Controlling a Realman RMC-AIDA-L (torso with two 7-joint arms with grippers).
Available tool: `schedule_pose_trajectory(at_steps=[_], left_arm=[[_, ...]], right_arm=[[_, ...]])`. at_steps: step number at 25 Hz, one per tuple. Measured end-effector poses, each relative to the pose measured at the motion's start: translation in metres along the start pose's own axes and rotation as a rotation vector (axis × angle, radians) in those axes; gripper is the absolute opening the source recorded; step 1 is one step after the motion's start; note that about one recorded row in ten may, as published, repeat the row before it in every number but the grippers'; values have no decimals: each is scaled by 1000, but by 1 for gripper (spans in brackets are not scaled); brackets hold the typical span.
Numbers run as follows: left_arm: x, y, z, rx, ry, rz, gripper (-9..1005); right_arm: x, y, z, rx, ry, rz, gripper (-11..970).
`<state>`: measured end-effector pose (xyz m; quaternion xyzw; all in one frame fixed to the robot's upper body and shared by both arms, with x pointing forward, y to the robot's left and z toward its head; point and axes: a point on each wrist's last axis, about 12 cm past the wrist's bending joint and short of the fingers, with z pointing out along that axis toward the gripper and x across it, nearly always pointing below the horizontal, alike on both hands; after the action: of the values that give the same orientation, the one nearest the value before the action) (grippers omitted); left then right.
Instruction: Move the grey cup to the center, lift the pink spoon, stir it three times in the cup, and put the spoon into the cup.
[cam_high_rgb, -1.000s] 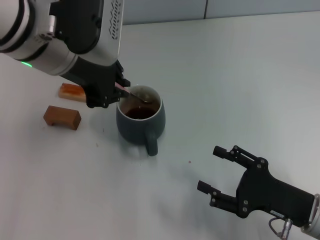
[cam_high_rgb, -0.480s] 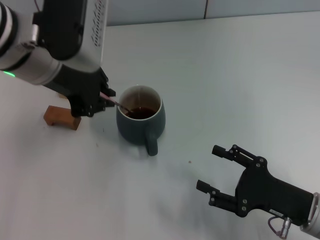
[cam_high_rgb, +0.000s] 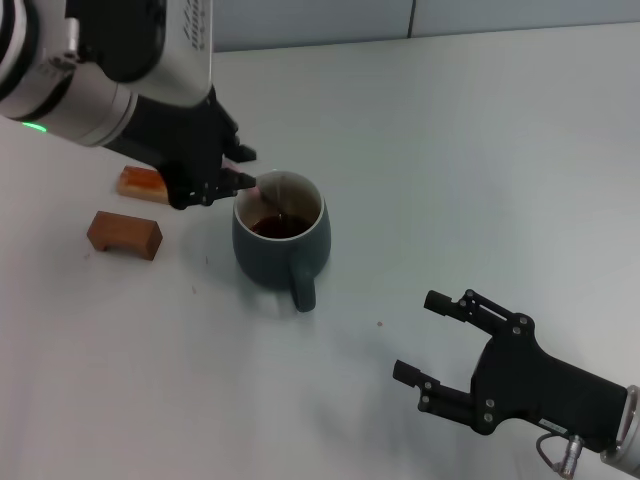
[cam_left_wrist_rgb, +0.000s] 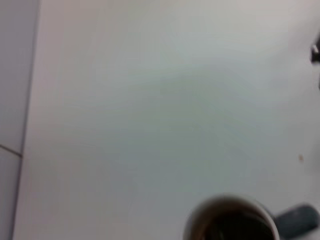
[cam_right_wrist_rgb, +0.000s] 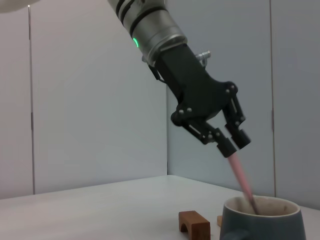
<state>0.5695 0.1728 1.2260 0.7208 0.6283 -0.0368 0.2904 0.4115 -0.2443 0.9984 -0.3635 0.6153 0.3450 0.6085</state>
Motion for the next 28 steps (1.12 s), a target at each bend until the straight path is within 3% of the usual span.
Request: schedule_pose_trajectory(at_steps=[7,11,13,14,15,18,19,20,23,24,25,28], left_arm=[[4,2,-4,-18,-122,-57,240],[18,3,-16,-102,-268,-112,398],[30,1,-31,-197,-389,-136,477],[46,-3,-48,-319,-532,-163,518],[46,-3,-48,-319,-532,-163,560],[84,-19,-67,-521,-766,-220,684],[115,-33,-76,-659,-914,-279,711],[115,-33,-76,-659,-914,-279,738],[147,-52,-82,-771,-1028,-362,820],[165,-69,-73,-803,-1029,-379,847],[165,-69,-73,-803,-1029,-379,847],[180,-95,-47,-755,-927,-403,846]], right_arm=[[0,1,-1,1,-1,1,792],[0,0,0,0,-2,-1,792],[-1,0,0,0,-4,-2,792],[-1,-1,-1,4,-6,-3,793],[-1,-1,-1,4,-6,-3,793],[-1,-2,-1,13,-9,-5,793],[-2,-3,0,14,-11,-6,793],[-2,-3,0,14,-11,-6,793],[-2,-3,1,12,-15,-7,793],[-3,-4,3,10,-17,-8,793],[-3,-4,3,10,-17,-8,793],[-4,-6,4,9,-20,-12,793]])
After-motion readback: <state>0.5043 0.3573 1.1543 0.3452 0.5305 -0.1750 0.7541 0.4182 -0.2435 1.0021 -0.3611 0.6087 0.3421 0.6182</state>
